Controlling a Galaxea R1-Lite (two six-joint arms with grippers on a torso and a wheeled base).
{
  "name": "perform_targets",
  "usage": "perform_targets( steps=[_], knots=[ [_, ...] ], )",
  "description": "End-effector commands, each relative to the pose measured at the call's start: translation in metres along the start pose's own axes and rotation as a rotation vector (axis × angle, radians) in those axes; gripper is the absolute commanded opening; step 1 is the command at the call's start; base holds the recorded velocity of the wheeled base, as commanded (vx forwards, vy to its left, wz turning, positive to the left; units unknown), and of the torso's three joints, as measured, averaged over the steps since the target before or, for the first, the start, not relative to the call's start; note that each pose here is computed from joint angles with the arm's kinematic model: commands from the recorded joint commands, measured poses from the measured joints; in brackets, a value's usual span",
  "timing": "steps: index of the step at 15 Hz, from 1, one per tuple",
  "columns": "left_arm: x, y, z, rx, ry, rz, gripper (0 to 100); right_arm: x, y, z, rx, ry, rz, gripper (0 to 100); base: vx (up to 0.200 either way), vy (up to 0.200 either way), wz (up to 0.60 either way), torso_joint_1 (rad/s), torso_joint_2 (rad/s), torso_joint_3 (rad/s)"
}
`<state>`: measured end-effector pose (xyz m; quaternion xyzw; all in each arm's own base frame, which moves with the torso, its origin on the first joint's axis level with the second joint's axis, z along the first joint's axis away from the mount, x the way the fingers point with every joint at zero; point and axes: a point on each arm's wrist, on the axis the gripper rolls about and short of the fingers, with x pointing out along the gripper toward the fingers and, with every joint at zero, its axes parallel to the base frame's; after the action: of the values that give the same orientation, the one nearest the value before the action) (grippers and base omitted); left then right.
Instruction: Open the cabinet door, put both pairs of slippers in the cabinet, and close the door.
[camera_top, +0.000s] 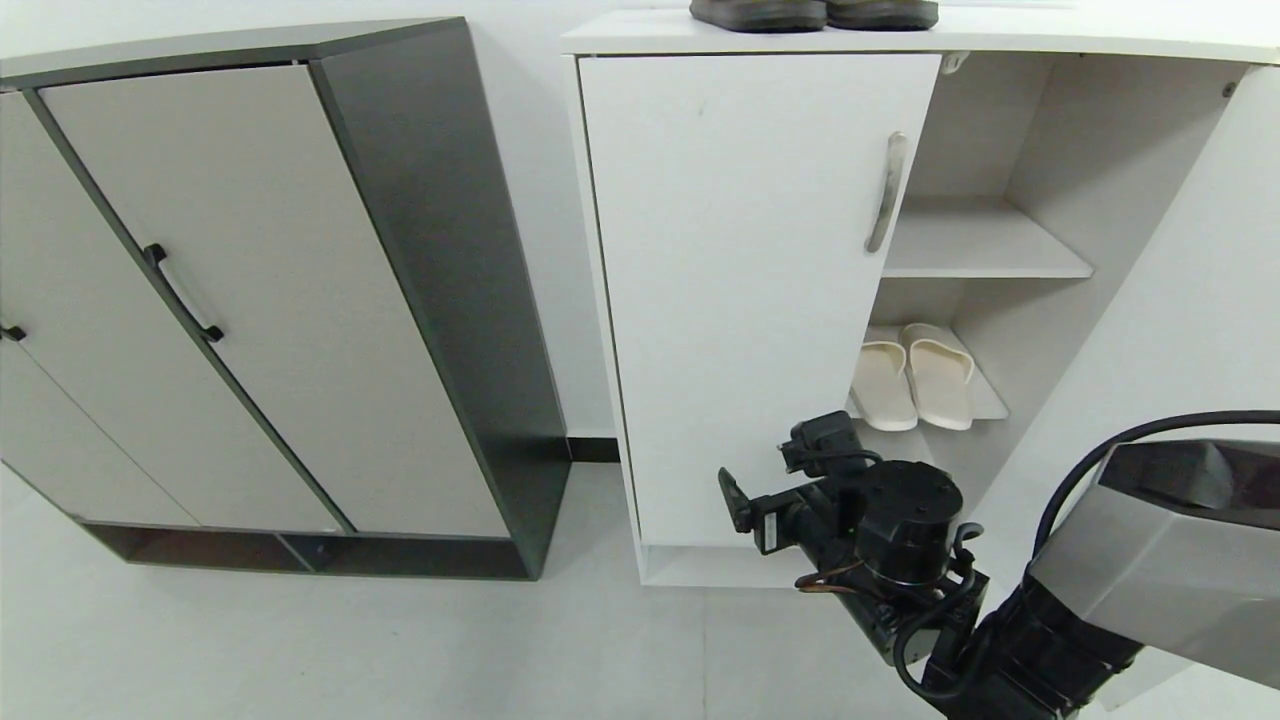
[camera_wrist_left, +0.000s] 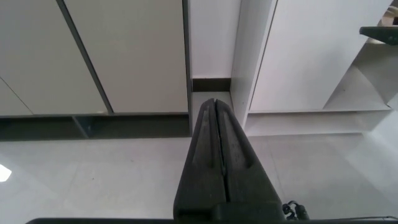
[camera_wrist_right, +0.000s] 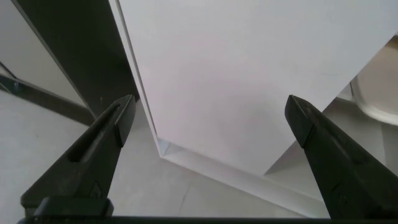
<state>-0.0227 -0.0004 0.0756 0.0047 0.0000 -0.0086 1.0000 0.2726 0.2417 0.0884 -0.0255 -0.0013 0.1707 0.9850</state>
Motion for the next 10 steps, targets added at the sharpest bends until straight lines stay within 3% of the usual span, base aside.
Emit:
perform_targets(
  steps=[1,4,10],
  knots=[
    [0.0000,0.0000,0.0000,0.000,0.000,0.000,0,0.0005,0.0004,-0.0014,-0.002,0.002,0.001,100,0.000,0.000,0.00,0.002,-0.22,-0.237],
    [0.0000,0.0000,0.0000,0.000,0.000,0.000,0,-0.0012,0.0015,-0.0004,0.000,0.001,0.005,100,0.000,0.000,0.00,0.032,-0.22,-0.342],
    [0.0000,0.0000,0.0000,0.000,0.000,-0.001,0,-0.0005,0.0030,-0.0004,-0.012,-0.001,0.008,100,0.000,0.000,0.00,0.087,-0.51,-0.357]
  ],
)
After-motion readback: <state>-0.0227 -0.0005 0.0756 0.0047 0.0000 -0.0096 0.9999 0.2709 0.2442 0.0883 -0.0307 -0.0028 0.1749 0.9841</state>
